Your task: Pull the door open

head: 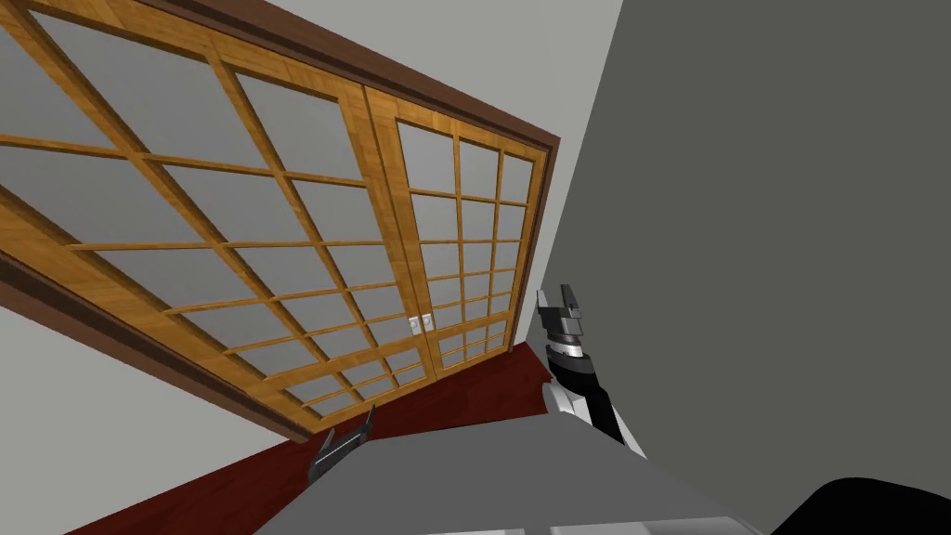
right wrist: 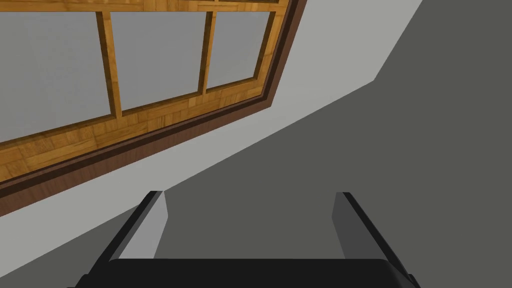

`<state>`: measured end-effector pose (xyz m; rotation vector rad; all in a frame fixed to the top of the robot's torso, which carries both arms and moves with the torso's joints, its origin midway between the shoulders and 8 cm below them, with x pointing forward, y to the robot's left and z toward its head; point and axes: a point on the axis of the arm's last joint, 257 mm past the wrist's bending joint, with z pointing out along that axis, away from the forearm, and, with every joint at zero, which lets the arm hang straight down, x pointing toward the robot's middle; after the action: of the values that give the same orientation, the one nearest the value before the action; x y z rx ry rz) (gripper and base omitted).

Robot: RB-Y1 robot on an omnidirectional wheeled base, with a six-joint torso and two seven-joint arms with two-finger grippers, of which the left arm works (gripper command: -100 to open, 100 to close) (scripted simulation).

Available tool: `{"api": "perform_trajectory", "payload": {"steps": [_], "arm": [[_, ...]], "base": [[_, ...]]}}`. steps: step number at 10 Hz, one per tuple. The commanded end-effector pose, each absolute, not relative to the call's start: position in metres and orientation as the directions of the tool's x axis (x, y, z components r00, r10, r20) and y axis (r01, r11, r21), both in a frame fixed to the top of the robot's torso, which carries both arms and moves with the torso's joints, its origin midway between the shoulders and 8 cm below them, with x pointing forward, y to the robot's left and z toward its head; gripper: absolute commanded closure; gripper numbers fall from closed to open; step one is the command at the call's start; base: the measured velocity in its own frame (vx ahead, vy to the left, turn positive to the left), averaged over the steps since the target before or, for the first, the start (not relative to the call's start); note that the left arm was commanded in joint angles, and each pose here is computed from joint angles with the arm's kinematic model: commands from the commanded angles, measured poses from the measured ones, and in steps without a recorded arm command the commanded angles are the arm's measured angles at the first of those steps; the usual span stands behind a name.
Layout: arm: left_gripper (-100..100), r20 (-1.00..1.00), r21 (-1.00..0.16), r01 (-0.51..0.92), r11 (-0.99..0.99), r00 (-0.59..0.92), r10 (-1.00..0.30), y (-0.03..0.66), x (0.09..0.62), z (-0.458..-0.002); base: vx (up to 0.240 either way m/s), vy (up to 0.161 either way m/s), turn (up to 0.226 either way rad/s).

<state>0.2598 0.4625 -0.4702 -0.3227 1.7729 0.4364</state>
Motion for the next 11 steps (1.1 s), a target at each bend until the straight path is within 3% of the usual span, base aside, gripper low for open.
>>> {"api": "perform_trajectory", "payload": {"steps": [1,11], "arm": [[-100,-0.971,0.118,-0.439,0.891,-0.238,0.011,0.462,0.261,-0.468],[-100,-0.999,0.008,-0.365,0.931,-0.036,-0.006,0.402,0.369,-0.411]], "base": [[0.045,0.01,0.028],[0.15,0.062,-0.1]]}}
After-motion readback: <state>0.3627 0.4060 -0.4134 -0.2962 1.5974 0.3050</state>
